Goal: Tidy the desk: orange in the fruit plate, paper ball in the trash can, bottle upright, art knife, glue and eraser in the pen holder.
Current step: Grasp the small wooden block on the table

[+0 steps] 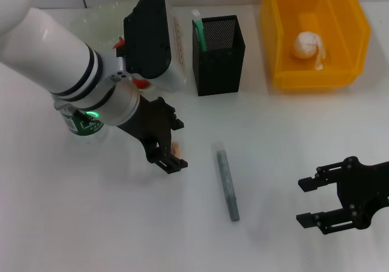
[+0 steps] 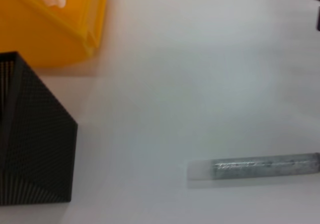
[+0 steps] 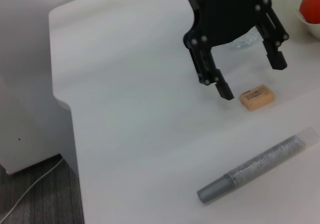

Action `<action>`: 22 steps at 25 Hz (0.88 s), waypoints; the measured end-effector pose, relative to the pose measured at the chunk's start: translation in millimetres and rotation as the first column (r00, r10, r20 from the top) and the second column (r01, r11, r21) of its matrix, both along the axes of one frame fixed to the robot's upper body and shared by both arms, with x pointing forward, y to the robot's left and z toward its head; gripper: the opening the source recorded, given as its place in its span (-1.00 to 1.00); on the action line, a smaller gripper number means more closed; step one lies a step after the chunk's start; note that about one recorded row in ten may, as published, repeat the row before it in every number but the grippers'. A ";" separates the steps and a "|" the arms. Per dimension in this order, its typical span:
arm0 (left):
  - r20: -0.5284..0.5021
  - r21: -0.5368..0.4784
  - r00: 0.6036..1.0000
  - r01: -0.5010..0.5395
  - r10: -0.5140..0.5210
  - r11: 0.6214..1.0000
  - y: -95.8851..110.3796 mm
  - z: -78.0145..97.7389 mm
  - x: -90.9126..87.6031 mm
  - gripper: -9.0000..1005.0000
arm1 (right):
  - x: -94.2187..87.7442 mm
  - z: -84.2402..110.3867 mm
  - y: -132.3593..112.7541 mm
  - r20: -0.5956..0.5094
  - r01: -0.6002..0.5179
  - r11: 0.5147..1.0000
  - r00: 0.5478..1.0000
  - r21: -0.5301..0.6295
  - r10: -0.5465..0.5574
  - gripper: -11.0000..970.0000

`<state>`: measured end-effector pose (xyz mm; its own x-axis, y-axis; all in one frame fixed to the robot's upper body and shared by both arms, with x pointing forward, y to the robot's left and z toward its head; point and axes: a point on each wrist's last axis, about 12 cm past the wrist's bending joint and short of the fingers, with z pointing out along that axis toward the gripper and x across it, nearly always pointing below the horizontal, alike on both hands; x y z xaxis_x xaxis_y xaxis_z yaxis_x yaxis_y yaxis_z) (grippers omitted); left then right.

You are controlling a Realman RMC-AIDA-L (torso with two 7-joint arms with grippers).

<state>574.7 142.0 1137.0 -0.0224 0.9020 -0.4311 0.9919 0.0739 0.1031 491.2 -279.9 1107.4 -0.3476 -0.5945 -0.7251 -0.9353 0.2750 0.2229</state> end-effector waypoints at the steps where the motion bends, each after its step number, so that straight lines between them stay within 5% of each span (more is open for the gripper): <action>1: -0.002 0.004 1.000 -0.005 0.005 1.000 -0.1 -1.8 1.4 0.48 | -0.2 -1.0 -0.1 -0.003 0.003 1.000 1.000 0.001 -0.003 0.40; 22: -0.030 0.034 0.999 -0.038 0.039 0.999 3.5 -23.4 8.2 0.41 | -0.6 -2.1 -0.8 -0.012 0.016 1.000 1.000 0.012 -0.016 0.39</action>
<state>582.9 145.5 1113.5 -0.0700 0.9143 -0.3989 0.9911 0.1091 0.0760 490.5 -280.7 1105.3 -0.3653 -0.5804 -0.7278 -0.9282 0.2869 0.2371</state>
